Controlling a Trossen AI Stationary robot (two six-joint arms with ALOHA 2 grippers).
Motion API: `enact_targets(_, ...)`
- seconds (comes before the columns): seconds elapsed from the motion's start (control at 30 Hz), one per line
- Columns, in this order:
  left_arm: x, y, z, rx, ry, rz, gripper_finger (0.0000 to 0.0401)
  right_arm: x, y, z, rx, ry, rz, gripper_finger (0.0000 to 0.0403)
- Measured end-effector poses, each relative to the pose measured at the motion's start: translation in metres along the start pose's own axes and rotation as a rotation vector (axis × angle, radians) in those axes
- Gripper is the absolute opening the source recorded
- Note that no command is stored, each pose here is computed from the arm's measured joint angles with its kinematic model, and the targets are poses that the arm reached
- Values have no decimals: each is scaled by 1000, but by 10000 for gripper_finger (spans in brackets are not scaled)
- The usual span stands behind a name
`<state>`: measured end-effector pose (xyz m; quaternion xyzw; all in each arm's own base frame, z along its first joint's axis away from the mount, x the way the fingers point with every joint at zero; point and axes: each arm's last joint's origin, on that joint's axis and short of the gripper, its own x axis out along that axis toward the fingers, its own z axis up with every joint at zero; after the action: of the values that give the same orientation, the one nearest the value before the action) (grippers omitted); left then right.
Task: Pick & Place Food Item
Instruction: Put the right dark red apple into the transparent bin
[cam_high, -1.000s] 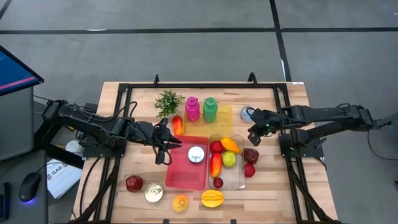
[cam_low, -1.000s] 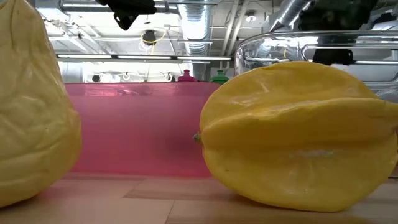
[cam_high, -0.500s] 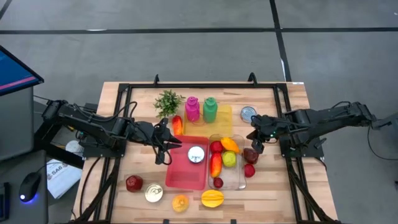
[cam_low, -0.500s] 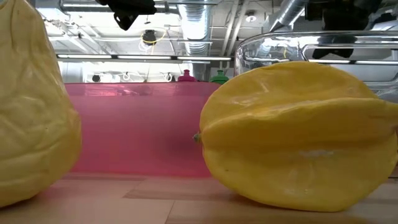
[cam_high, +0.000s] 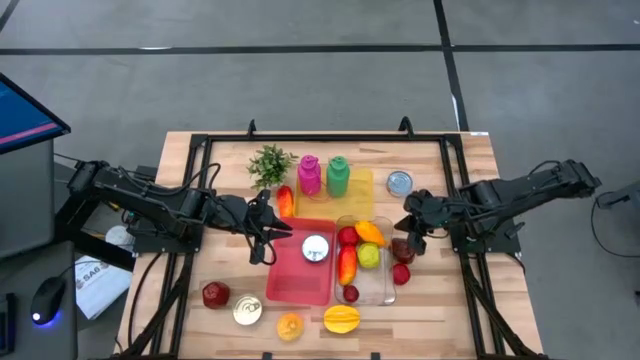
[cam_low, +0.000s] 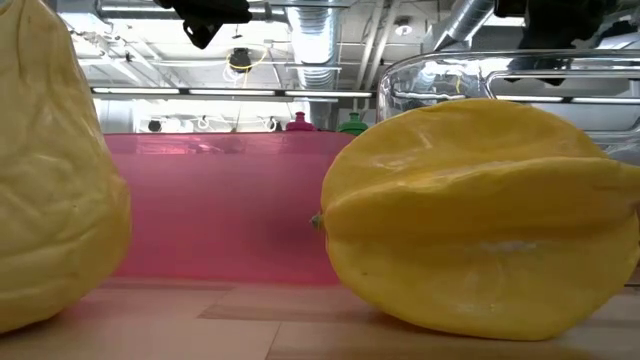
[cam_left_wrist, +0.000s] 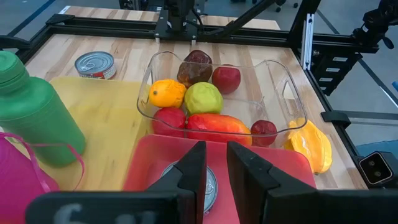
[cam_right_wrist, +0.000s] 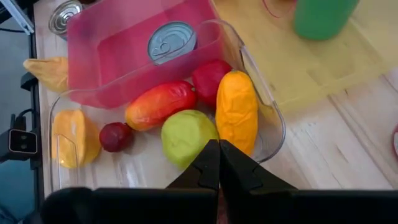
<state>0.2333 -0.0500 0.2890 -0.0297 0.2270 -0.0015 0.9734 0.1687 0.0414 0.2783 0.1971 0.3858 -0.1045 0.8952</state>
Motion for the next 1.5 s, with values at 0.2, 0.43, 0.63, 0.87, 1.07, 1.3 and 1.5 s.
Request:
enact_targets(0.2, 0, 0, 0, 0, 0, 0, 53, -2, 7, -3, -30, -8, 22, 0)
enact_targets(0.43, 0, 0, 0, 0, 0, 0, 53, -3, 14, -3, -40, -43, 76, 0)
enact_targets(0.63, 0, 0, 0, 0, 0, 0, 53, -5, 19, -3, -50, -59, 101, 0)
enact_targets(0.87, 0, 0, 0, 0, 0, 0, 53, -5, 20, -4, -53, -68, 97, 0)
enact_targets(1.07, 0, 0, 0, 0, 0, 0, 53, -5, 20, -4, -53, -67, 97, 0)
enact_targets(1.3, 0, 0, 0, 0, 0, 0, 53, -5, 20, -4, -54, -66, 98, 0)
enact_targets(1.5, 0, 0, 0, 0, 0, 0, 53, -5, 20, -4, -99, -68, 97, 1)
